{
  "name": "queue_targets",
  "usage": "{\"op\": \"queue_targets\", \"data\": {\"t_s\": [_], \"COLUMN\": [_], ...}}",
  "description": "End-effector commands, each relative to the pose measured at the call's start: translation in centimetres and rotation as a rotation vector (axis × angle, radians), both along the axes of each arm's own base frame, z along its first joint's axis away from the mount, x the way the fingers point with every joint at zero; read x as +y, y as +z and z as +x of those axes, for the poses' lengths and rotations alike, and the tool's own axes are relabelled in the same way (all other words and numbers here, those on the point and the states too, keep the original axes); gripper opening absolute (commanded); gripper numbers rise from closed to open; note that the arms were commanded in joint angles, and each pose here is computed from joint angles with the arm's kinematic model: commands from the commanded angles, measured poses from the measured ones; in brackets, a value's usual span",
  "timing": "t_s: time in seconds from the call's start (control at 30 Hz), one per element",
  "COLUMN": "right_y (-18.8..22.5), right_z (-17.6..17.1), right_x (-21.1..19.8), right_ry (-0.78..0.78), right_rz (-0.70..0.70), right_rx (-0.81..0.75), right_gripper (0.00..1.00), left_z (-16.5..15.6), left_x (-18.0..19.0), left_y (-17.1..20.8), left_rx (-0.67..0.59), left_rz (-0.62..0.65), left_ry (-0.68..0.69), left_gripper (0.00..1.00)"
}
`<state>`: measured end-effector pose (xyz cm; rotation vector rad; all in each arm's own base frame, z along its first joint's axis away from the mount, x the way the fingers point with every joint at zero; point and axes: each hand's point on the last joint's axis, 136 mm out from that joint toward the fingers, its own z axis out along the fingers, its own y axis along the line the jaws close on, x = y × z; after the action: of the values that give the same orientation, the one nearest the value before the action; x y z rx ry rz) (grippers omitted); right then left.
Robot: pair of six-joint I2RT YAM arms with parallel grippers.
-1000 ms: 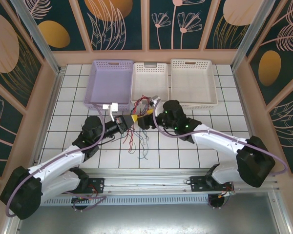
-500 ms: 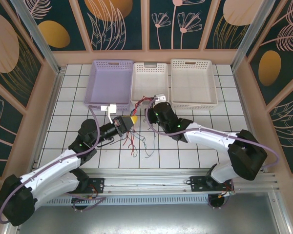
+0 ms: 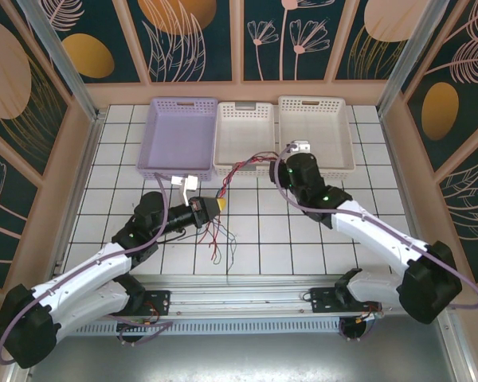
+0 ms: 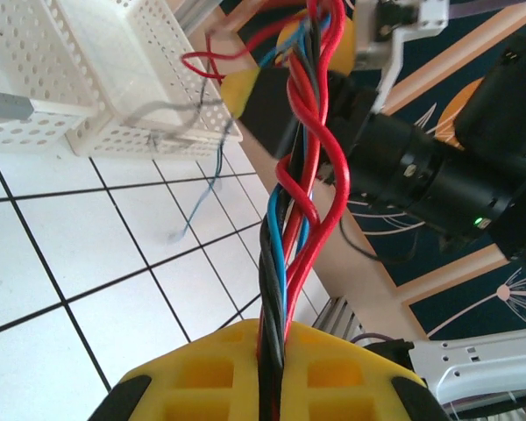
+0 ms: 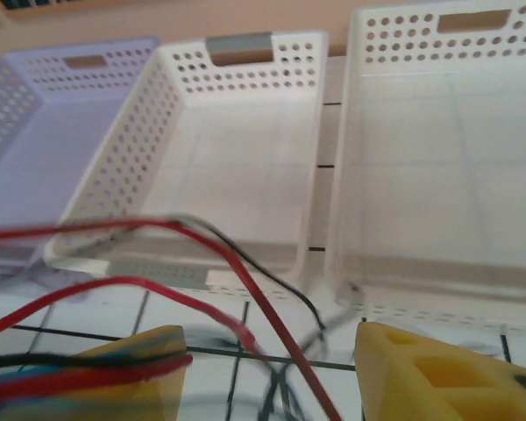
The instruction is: Untangle the cables
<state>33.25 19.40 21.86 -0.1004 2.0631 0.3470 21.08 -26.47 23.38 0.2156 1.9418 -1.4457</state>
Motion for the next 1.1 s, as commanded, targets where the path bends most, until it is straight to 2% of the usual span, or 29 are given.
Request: {"op": "queue_targets", "data": {"t_s": [0.0,0.17,0.33,0.5,0.67,0.8,1.07], "right_y": [0.4,1.1,2.1,3.8,5.7,5.7,3.2], "right_z": [-2.7,-5.1,-7.1,-10.0,-12.0,-12.2,-10.2], "right_x": [3.3,5.1,5.8,8.5,10.7,11.7,12.3], "right_ry": [0.245,0.382,0.440,0.610,0.709,0.712,0.600], "right_rz": [0.068,0.157,0.259,0.441,0.528,0.578,0.599], "right_rx": [0.038,0.084,0.130,0.194,0.178,0.197,0.275], "right_gripper": [0.62,0.67,0.66,0.64,0.63,0.62,0.54], "left_z": [-0.3,-0.2,0.1,0.2,-0.2,-0.6,-1.4], "left_x": [-0.4,-0.5,-0.3,-0.5,-1.0,-1.5,-2.6], "left_y": [1.2,1.7,2.0,2.0,0.7,0.1,-0.3], "left_rx": [-0.035,-0.043,-0.044,-0.043,-0.024,-0.018,-0.037], "left_rz": [-0.013,-0.046,-0.081,-0.094,-0.083,-0.079,-0.068], "left_ry": [-0.032,-0.028,-0.005,-0.005,-0.014,-0.022,-0.039], "left_gripper": [0.00,0.00,0.00,0.00,0.00,0.00,0.00]}}
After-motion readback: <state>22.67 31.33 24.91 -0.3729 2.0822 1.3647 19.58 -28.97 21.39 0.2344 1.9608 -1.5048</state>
